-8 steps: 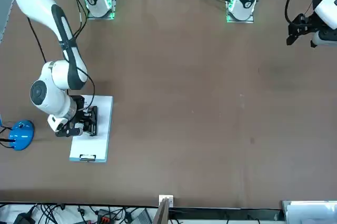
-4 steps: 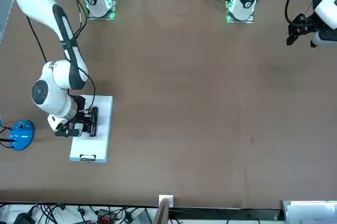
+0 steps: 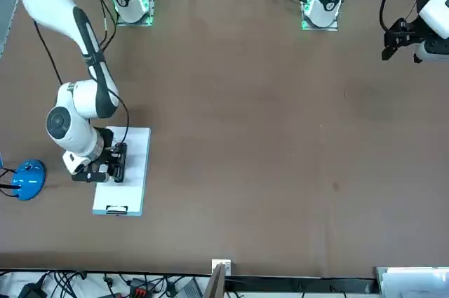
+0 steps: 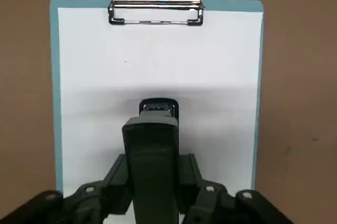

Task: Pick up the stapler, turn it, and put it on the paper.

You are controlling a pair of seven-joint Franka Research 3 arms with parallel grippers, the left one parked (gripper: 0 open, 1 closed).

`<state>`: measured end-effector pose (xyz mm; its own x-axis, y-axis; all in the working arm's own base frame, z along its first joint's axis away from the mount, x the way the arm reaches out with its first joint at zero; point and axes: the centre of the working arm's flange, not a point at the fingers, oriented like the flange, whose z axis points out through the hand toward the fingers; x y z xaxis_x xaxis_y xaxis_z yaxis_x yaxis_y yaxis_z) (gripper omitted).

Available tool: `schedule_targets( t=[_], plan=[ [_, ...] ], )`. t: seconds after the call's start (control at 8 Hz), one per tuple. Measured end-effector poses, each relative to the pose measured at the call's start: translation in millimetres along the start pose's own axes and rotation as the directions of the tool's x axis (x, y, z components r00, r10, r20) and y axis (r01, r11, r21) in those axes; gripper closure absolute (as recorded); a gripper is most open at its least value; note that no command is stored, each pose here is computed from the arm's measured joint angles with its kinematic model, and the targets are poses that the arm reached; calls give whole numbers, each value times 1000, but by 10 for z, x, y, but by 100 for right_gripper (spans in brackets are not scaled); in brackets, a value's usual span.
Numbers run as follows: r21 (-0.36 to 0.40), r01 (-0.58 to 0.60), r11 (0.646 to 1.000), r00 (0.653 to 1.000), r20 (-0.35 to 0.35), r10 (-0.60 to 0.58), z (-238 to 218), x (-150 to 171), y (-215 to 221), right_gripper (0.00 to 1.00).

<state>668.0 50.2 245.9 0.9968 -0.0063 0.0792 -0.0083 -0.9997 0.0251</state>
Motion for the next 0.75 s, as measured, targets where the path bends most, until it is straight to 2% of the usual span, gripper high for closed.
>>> schedule_targets(
  t=[0.25,0.75],
  plan=[
    [9,2,1000,999,-36,-2,122,26,-24,58],
    [7,25,1000,999,-41,-25,129,29,-39,57]
  ],
)
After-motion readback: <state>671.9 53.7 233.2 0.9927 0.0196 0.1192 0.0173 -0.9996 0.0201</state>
